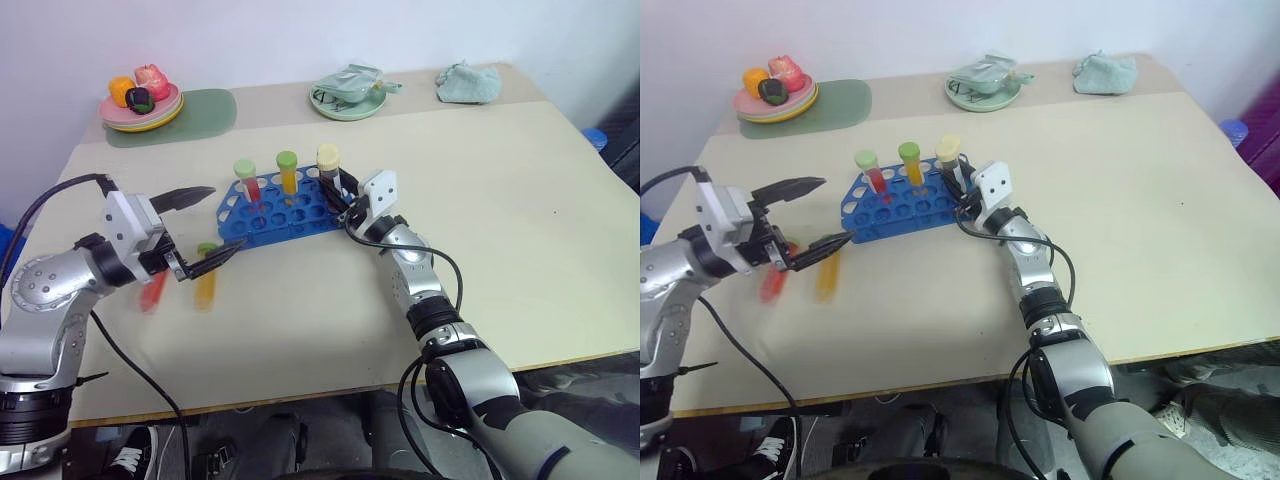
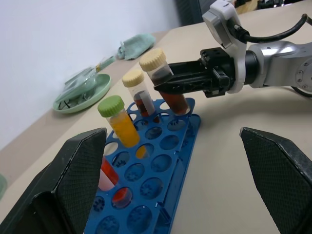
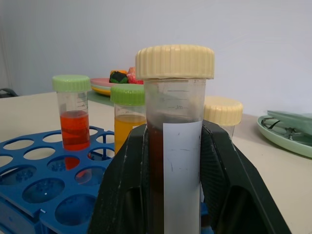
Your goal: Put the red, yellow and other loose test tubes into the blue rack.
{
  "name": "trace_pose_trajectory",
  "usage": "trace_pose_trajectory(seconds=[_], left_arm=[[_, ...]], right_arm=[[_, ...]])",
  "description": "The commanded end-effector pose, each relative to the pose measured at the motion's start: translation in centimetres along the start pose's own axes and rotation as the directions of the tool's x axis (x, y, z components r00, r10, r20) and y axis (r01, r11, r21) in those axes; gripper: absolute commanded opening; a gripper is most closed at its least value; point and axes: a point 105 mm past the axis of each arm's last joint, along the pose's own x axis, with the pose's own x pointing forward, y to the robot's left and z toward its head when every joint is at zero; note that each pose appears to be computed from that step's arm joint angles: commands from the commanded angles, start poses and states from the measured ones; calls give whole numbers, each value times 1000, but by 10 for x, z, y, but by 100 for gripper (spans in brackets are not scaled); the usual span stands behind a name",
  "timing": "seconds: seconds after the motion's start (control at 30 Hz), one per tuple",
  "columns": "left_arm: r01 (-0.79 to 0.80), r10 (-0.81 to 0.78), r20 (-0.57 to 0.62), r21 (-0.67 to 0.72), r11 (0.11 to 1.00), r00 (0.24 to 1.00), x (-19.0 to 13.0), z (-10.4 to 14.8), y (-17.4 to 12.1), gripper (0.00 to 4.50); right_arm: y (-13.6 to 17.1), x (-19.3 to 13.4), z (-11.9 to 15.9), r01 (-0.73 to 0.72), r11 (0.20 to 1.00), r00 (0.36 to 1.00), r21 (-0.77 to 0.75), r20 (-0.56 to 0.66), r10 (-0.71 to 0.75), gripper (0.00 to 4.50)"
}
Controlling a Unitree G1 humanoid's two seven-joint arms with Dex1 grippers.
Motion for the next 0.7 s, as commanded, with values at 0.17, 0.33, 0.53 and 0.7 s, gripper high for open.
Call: trace_pose_trajectory(seconds=[0.17,0.33,0.53,0.7], left_arm=[[-23,22,31,42,999,999,-1,16,4,450],[-23,22,36,38,999,999,2,18,4,450],[-35,35,5,7,999,999,2,19,-1,450],[-53,47,-97,-66,996,994,-4,13,-8,450]], right_arm=[[-3,0,14,-18,999,998,31,64,16,358],[-6,-3,18,-25,999,997,30,70,23,447],[-20,-26,38,-106,994,992,-29,61,107,447],[-45,-59,70,-181,980,982,-87,27,184,447]])
